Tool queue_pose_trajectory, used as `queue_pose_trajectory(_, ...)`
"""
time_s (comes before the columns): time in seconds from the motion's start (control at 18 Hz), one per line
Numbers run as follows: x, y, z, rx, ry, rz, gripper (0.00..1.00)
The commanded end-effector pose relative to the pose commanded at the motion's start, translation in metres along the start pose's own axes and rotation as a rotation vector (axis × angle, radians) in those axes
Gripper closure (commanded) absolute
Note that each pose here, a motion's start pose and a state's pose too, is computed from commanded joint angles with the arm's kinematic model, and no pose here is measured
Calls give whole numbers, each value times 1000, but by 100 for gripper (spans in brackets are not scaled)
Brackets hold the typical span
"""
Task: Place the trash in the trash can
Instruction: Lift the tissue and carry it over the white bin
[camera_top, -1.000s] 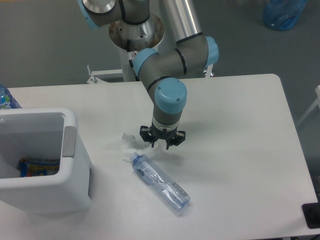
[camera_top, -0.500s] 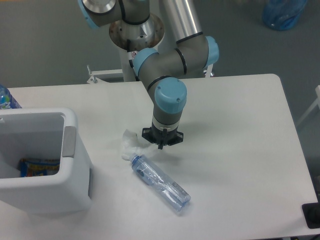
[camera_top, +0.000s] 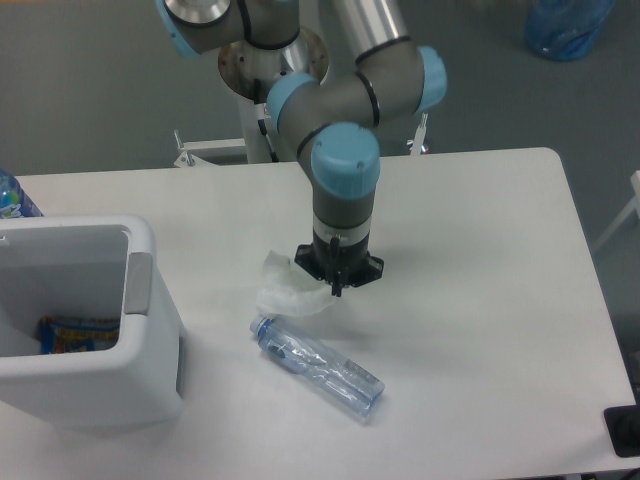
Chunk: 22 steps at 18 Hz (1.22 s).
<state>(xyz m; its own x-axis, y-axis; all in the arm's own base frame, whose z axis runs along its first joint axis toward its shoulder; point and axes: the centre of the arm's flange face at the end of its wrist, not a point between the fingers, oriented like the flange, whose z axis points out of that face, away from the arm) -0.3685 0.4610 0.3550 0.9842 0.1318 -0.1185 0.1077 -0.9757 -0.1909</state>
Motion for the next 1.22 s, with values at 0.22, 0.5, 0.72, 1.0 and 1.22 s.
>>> queue_pose_trajectory(0.22, -28, -35, -78, 175, -61, -11, 100)
queue_pose_trajectory(0.5, -50, -61, -142, 381, 0, -242, 100)
queue_pose_trajectory(0.72, -43, -70, -161, 461, 91, -350, 100)
queue_pose_trajectory(1.0, -20, -80, -193, 542, 204, -447, 100)
queue_pose_trajectory(1.22, 28, -100, -202, 550, 287, -439, 100)
